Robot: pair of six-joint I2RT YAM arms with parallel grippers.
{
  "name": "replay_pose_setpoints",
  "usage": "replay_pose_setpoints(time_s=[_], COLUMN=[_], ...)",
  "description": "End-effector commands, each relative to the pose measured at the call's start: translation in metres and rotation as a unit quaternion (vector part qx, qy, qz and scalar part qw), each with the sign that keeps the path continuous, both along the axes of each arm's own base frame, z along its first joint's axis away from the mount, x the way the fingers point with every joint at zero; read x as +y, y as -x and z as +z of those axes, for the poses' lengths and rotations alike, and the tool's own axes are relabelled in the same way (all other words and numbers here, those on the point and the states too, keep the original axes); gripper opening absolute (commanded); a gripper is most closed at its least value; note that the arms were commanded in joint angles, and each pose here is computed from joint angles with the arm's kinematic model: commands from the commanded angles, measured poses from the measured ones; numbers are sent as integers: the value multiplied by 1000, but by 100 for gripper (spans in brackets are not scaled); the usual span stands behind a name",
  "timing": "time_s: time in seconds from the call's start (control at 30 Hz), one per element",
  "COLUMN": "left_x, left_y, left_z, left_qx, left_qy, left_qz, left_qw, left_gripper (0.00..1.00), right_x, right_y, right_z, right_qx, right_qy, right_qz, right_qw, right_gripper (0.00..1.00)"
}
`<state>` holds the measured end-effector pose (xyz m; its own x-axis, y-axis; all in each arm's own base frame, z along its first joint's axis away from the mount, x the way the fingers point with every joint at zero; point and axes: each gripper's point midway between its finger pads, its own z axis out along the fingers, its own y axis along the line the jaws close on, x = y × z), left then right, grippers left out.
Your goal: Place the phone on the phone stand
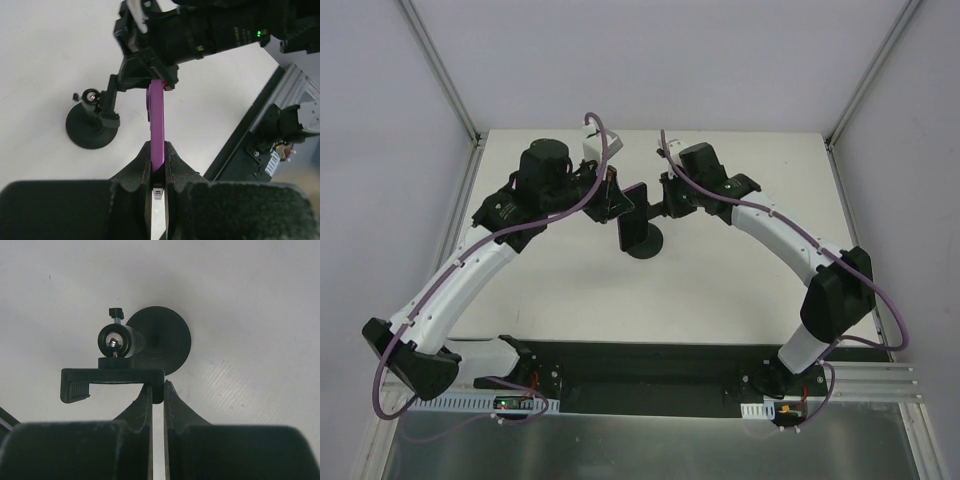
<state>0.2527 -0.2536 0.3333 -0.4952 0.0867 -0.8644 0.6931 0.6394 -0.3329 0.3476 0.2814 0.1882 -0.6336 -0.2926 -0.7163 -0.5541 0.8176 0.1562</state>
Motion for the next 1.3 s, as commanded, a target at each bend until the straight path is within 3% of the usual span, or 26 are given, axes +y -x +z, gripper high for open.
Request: replay_pose_setpoints(time_s=[0.0,0.2,0.4,0.43,0.63,0.83,1.1,1.27], left_x=[-31,-50,-75,-78,-88,-82,-78,-84], left_y=[8,-8,-36,-41,-41,-21,-16,-22], left_z=[40,43,50,41,30,12,-10,-12], left_qx=[-88,-150,-193,-178,-185,-170,-168,-162], left_qy=[48,57,109,117,148,168,159,164], left_qz=[-156,-222,-231,-223,-283,-367,-370,-397], left_qw=[983,962,947,951,929,899,900,888], left_gripper=[0,0,0,0,0,0,0,0], right_x=[13,9,6,7,15,16,7,10], right_y=[4,7,6,5,6,8,0,8], right_z=[28,37,38,39,41,48,60,61], right_qx=[-27,-18,-6,-4,3,10,20,24], right_qy=[-33,-44,-72,-78,-95,-131,-181,-192], right_qz=[87,133,134,133,148,180,193,221], right_qw=[995,990,988,988,984,975,964,956], right_gripper=[1,1,1,1,1,0,0,1])
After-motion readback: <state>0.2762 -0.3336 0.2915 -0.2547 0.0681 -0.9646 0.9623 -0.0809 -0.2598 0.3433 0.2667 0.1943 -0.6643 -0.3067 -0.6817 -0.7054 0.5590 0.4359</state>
